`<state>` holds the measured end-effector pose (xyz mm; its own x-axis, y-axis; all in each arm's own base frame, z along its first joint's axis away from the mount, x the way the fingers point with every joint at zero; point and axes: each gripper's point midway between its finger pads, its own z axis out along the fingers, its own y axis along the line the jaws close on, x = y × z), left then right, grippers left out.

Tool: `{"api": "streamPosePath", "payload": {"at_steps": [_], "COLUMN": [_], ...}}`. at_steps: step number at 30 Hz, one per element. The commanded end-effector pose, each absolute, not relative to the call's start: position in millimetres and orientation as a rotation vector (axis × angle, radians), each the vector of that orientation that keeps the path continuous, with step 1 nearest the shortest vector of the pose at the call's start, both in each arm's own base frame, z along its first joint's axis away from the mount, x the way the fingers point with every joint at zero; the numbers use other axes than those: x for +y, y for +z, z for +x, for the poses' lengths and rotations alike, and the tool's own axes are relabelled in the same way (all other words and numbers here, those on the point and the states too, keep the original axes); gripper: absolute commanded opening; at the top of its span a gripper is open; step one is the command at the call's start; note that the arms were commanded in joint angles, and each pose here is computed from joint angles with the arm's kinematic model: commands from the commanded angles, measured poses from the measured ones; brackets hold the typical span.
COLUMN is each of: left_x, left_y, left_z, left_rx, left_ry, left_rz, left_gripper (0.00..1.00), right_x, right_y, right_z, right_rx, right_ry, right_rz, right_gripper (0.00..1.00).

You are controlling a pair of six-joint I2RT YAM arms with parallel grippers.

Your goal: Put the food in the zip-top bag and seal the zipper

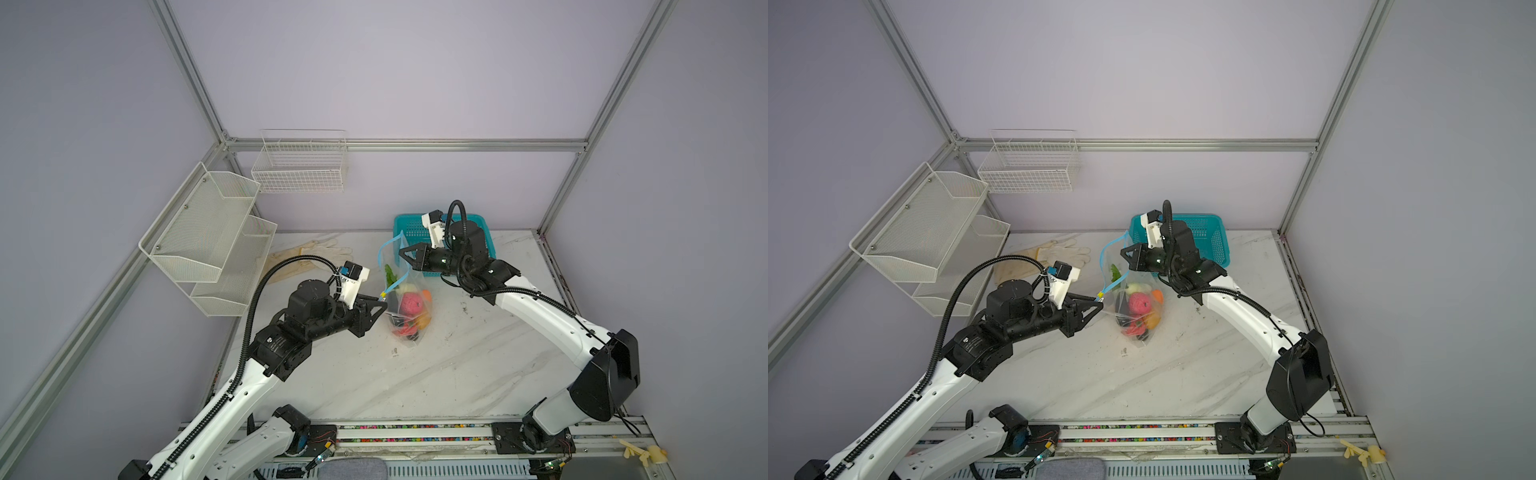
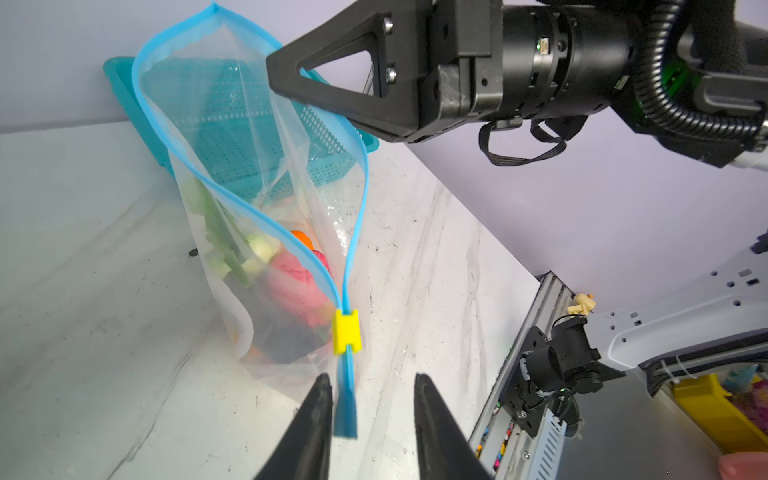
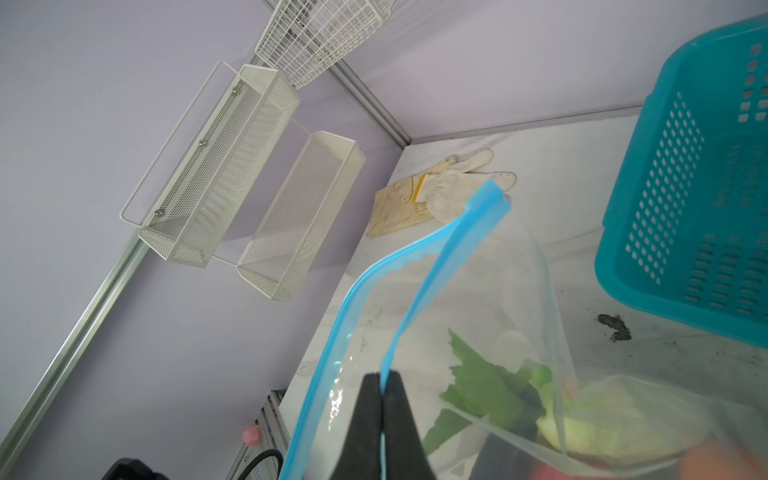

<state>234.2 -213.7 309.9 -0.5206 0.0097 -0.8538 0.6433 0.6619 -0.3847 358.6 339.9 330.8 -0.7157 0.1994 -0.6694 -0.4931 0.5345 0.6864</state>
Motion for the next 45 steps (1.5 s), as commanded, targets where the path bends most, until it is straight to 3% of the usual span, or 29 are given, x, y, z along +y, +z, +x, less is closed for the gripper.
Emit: {"api": "streamPosePath", "payload": {"at_steps": [1, 12, 23, 41, 45], "left_x": [-216.6, -214.7, -208.9, -209.7, -215.7], "left_y": [314.4, 300.4, 304.9, 364.6, 367.7], "left_z": [235.4, 234.3, 234.9, 247.7, 254.0], "left_rx": [1.919, 1.952, 1.943, 1.823, 1.823], "left_ry": [-0.876, -0.859, -0.824, -0.768, -0.767], "left_rz": [0.536, 0.532, 0.515, 0.530, 0.550], "left_gripper": [0.27, 0.27, 0.00, 0.00, 0.00], "right_x": [340.6, 341.0, 340.0, 321.6, 319.7], "right_y": [353.6, 354.6, 356.1, 376.8, 365.0], "right_z": [362.1, 362.5, 362.3, 341.2, 332.4], "right_rx": [1.975, 1.972, 1.969, 1.942, 1.940], "right_ry": [1.247, 1.250, 1.247, 1.245, 1.266], "right_rz": [-0.240, -0.246, -0.243, -0.230, -0.248], "right_gripper": [0.00, 0.00, 0.00, 0.00, 0.06]}}
